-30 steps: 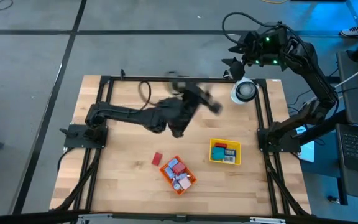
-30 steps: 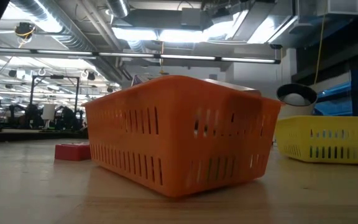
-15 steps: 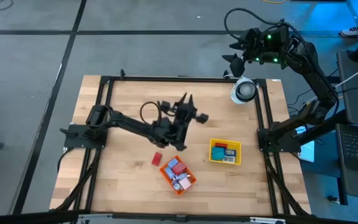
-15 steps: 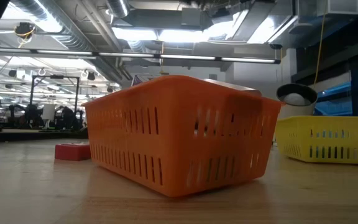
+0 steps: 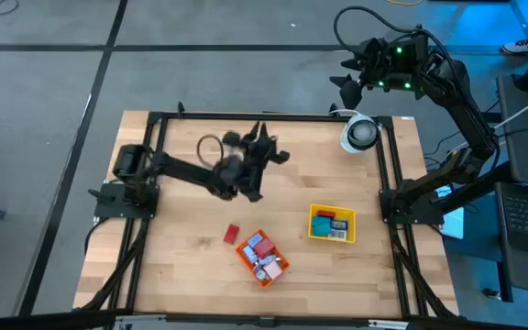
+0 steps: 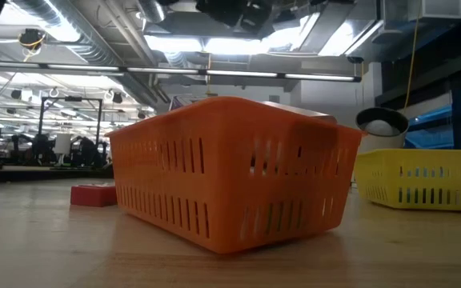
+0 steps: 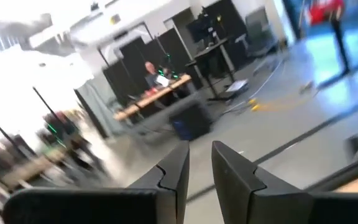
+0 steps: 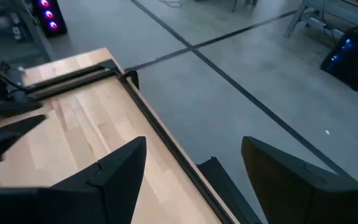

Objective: Pick & Place Office items
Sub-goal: Put the red digital clock into the yellow bin, then return to Home Position

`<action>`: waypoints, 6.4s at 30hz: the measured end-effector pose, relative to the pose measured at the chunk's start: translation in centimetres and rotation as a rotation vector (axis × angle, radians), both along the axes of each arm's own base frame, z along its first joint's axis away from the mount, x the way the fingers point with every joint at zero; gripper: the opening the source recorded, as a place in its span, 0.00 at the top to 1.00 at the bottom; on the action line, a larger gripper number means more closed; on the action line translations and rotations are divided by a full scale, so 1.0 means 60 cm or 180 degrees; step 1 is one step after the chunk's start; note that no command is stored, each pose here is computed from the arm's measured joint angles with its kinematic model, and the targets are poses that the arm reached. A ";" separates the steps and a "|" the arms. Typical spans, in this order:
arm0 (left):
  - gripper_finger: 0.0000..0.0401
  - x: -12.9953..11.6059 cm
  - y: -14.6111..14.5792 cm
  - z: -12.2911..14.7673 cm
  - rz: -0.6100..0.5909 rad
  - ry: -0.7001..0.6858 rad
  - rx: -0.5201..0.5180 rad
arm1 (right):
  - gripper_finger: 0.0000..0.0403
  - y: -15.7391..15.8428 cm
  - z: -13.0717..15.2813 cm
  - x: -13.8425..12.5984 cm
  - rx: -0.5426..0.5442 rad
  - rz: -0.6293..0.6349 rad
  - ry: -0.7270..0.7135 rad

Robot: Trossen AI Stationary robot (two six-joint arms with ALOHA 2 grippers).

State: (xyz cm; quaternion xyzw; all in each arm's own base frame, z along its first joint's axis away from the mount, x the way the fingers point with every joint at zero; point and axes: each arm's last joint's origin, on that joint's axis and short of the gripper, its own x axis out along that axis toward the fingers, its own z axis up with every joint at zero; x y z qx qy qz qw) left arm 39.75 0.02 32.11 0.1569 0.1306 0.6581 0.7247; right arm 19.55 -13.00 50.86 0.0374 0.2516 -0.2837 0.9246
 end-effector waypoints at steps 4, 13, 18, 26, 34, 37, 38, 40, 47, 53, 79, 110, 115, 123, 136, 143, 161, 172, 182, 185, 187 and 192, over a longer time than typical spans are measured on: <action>0.84 -0.001 0.032 0.058 -0.0027 0.0722 0.0133 | 0.33 -0.002 0.007 0.003 -0.0003 0.0081 -0.0195; 0.84 -0.027 0.155 0.127 -0.0457 0.2476 -0.0215 | 0.33 -0.005 0.014 0.006 0.0062 -0.0037 -0.0424; 0.84 -0.092 0.264 0.059 -0.1177 0.2018 -0.2255 | 0.33 -0.005 0.014 0.005 0.0112 -0.0151 -0.0464; 0.80 -0.131 0.294 -0.126 -0.1353 0.1979 -0.4278 | 0.33 -0.007 0.012 0.003 0.0109 -0.0348 -0.0429; 0.71 -0.120 0.151 -0.170 -0.2032 0.2726 -0.4575 | 0.33 -0.007 0.011 0.003 0.0072 -0.0306 -0.0373; 0.68 -0.100 0.078 -0.143 -0.2792 0.2808 -0.4175 | 0.33 -0.007 0.011 0.003 0.0064 -0.0299 -0.0372; 0.67 -0.097 0.054 -0.136 -0.3040 0.2949 -0.4000 | 0.33 -0.007 0.011 0.003 0.0064 -0.0299 -0.0371; 0.66 -0.098 0.006 -0.127 -0.3489 0.3313 -0.3671 | 0.33 -0.007 0.011 0.003 0.0064 -0.0299 -0.0371; 0.65 -0.113 -0.126 -0.145 -0.4372 0.4293 -0.2809 | 0.33 -0.007 0.011 0.003 0.0075 -0.0275 -0.0377; 0.67 -0.126 -0.153 -0.175 -0.4713 0.4687 -0.2432 | 0.33 -0.006 0.011 0.004 0.0133 -0.0298 -0.0415; 0.34 -0.141 -0.142 -0.251 -0.5602 0.5244 -0.1575 | 0.33 -0.009 0.006 0.009 0.0746 -0.0700 -0.0789; 0.57 -0.120 -0.153 -0.321 -0.5725 0.5509 -0.1612 | 0.33 0.018 0.000 0.051 0.0922 -0.0449 -0.0852; 0.61 -0.120 -0.152 -0.321 -0.5541 0.5375 -0.1828 | 0.33 0.018 0.000 0.050 0.0881 -0.0425 -0.0825; 0.61 -0.120 -0.136 -0.319 -0.5254 0.5274 -0.2100 | 0.33 0.018 0.000 0.050 0.0851 -0.0409 -0.0807; 0.61 -0.082 0.019 -0.213 -0.3931 0.4172 -0.1931 | 0.33 0.013 0.003 0.049 0.0769 -0.0372 -0.0841; 0.61 0.002 0.072 -0.098 -0.4137 0.2183 -0.1417 | 0.33 0.013 0.004 0.049 0.0771 -0.0374 -0.0858; 0.61 0.190 -0.048 -0.146 -0.5092 0.0883 -0.1610 | 0.33 0.014 0.003 0.048 0.0840 -0.0410 -0.0863; 0.57 0.247 -0.062 -0.190 -0.5032 0.0836 -0.1630 | 0.33 0.014 0.002 0.048 0.0911 -0.0445 -0.0892; 0.39 0.250 -0.038 -0.195 -0.4940 0.0818 -0.1637 | 0.33 0.014 0.002 0.048 0.0893 -0.0434 -0.0882; 0.39 0.251 -0.043 -0.192 -0.4987 0.0781 -0.1601 | 0.33 0.014 0.002 0.048 0.0848 -0.0413 -0.0855; 0.40 0.248 -0.041 -0.186 -0.4944 0.0787 -0.1600 | 0.33 0.014 0.003 0.048 0.0792 -0.0386 -0.0831; 0.47 0.221 -0.035 -0.087 -0.4851 0.0508 -0.1335 | 0.33 0.016 0.018 0.052 0.0573 -0.0248 -0.1034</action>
